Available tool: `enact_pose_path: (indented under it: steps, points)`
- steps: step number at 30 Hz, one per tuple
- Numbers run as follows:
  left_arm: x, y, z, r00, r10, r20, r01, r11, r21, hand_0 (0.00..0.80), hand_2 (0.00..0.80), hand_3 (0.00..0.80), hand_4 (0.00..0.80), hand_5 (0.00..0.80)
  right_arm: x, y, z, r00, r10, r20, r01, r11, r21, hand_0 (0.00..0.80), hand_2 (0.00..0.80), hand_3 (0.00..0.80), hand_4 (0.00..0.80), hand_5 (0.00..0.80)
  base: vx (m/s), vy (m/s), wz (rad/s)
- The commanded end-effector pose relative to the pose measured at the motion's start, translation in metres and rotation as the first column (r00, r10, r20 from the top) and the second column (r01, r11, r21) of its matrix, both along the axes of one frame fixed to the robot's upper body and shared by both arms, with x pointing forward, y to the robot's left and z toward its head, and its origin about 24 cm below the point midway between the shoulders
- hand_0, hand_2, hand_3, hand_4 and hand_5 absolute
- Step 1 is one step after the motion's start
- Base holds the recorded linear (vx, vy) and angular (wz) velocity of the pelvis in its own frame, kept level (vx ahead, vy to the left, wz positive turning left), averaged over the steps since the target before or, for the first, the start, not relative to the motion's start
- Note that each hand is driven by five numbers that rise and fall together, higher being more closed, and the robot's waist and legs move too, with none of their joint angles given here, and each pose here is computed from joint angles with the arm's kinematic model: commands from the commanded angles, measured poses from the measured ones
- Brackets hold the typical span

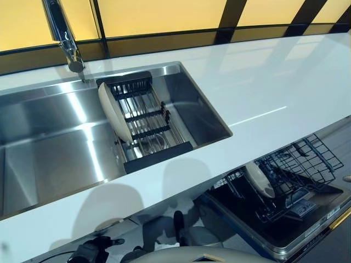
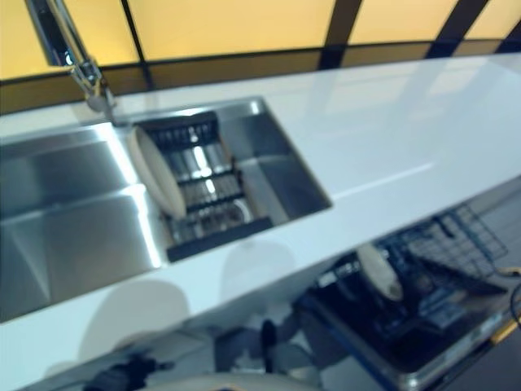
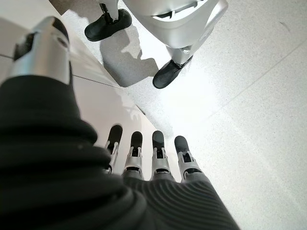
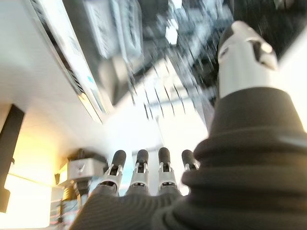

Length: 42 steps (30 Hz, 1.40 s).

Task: Take plates into dishwasher

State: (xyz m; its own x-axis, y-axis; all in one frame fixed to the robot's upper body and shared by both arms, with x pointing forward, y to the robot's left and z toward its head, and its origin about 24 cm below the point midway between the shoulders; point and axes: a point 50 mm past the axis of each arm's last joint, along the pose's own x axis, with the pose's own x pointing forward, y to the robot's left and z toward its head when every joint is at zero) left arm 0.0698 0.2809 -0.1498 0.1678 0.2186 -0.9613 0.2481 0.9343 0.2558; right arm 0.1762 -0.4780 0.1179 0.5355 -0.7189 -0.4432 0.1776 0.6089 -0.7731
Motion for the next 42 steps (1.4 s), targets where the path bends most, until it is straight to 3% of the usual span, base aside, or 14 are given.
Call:
enact_pose_path:
  steps: [1, 7, 17, 25, 35, 42]
  points:
    - [0.043, 0.010, 0.013, 0.988, 0.004, 0.153, -0.011, 0.999, 0.044, 0.000, 0.000, 0.000, 0.000, 0.000, 0.023, 0.000, 0.062, 0.960, -0.026, 0.278, 0.065, 0.989, -0.131, 0.000, 0.000, 0.000, 0.000, 0.000, 0.008, 0.051, -0.03]
    - [0.035, 0.003, 0.008, 0.989, 0.027, 0.145, -0.031, 0.999, 0.023, 0.000, 0.000, 0.000, 0.000, 0.000, 0.070, 0.047, 0.101, 0.816, 0.110, 0.568, -0.029, 0.988, -0.150, 0.000, 0.000, 0.000, 0.000, 0.000, 0.015, 0.040, -0.02]
    - [0.029, -0.011, 0.001, 0.992, 0.035, 0.118, -0.035, 0.999, -0.002, 0.000, 0.000, 0.000, 0.000, 0.000, 0.116, 0.098, 0.133, 0.665, 0.162, 0.729, -0.142, 0.986, -0.089, 0.000, 0.000, 0.000, 0.000, 0.000, 0.016, 0.011, 0.05]
    - [0.032, -0.012, 0.002, 0.994, 0.030, 0.109, -0.030, 1.000, -0.004, 0.000, 0.000, 0.000, 0.000, 0.000, 0.150, 0.153, 0.151, 0.610, 0.316, 0.726, -0.333, 0.934, -0.126, 0.000, 0.000, 0.000, 0.000, 0.000, 0.013, 0.007, 0.14]
    - [0.036, -0.026, -0.002, 0.994, 0.026, 0.102, -0.023, 0.999, -0.031, 0.000, 0.000, 0.000, 0.000, 0.000, 0.187, 0.239, 0.115, 0.589, 0.478, 0.652, -0.602, 0.797, -0.041, 0.000, 0.000, 0.000, 0.000, 0.000, 0.010, 0.008, 0.16]
    - [0.037, -0.028, -0.002, 0.995, 0.024, 0.098, -0.021, 0.999, -0.032, 0.000, 0.000, 0.000, 0.000, 0.000, 0.193, 0.273, 0.097, 0.584, 0.529, 0.616, -0.681, 0.732, 0.018, 0.000, 0.000, 0.000, 0.000, 0.000, 0.006, 0.010, 0.13]
